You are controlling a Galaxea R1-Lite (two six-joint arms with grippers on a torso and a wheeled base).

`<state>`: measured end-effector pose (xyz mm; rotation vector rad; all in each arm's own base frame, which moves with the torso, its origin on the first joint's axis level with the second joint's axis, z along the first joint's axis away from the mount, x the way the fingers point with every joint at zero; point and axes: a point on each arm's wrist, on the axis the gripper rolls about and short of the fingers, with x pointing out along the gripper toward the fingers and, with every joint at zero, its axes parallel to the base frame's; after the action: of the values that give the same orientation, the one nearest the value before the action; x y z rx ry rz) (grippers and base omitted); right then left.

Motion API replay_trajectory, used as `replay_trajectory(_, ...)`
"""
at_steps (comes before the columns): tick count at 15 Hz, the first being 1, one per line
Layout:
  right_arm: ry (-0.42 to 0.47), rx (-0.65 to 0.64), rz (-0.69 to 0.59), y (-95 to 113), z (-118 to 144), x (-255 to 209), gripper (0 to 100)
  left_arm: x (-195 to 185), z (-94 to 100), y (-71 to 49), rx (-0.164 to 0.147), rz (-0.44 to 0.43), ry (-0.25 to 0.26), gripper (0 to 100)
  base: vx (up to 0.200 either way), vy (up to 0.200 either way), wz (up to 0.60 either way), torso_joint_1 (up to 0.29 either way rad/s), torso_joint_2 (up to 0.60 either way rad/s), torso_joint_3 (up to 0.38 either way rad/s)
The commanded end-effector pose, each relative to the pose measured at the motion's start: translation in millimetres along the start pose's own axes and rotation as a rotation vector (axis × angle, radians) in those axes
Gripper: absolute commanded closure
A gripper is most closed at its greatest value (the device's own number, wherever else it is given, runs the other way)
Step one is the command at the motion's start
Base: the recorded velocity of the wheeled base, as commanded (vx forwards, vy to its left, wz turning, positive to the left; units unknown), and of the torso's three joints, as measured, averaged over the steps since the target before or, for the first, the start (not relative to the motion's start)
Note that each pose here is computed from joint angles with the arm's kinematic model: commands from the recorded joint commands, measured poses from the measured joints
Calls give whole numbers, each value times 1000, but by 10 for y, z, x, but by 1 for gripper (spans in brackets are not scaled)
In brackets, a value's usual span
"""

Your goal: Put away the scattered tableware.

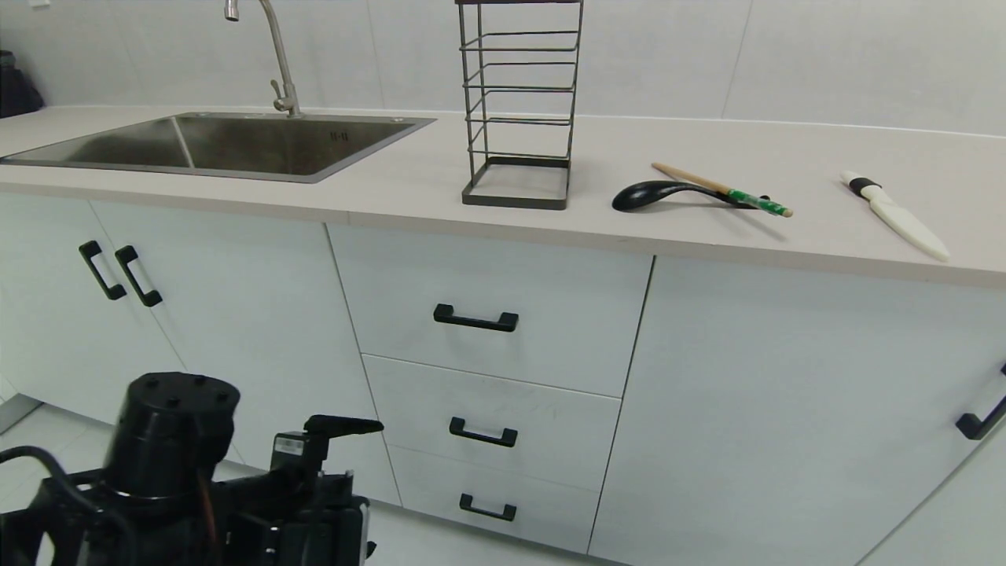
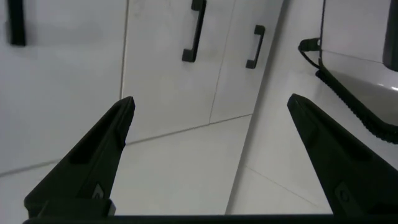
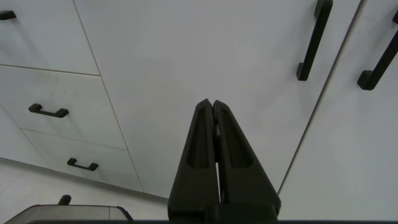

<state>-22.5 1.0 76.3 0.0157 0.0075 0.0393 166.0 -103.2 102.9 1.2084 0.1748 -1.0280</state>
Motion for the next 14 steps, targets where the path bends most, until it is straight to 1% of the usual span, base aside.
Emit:
replay_trajectory(1,2,0,0,0,0,1,100,398,31,-73,25,-82,19,0,0,0,0,0,0,0)
replay_trajectory(2,2,0,0,0,0,1,100,499,23,-89,25,-81,27,0,0,0,0,0,0,0)
replay_trajectory(4,2,0,0,0,0,1,100,646,-2,-93,23,-69,24,0,0,0,0,0,0,0)
replay_trajectory(6,2,0,0,0,0,1,100,835,-8,-30,2,-47,20,0,0,0,0,0,0,0)
replay_trajectory(7,2,0,0,0,0,1,100,869,-9,-31,-4,-52,21,0,0,0,0,0,0,0)
replay_trajectory(9,2,0,0,0,0,1,100,952,-55,-84,-12,-83,37,0,0,0,0,0,0,0)
replay_trajectory(12,2,0,0,0,0,1,100,1142,-111,-112,-16,-84,41,0,0,0,0,0,0,0)
replay_trajectory(13,2,0,0,0,0,1,100,1215,-147,-156,-18,-91,46,0,0,0,0,0,0,0)
replay_trajectory(14,4,0,0,0,-5,2,100,1257,-162,-174,-18,-93,47,0,0,0,0,0,0,0)
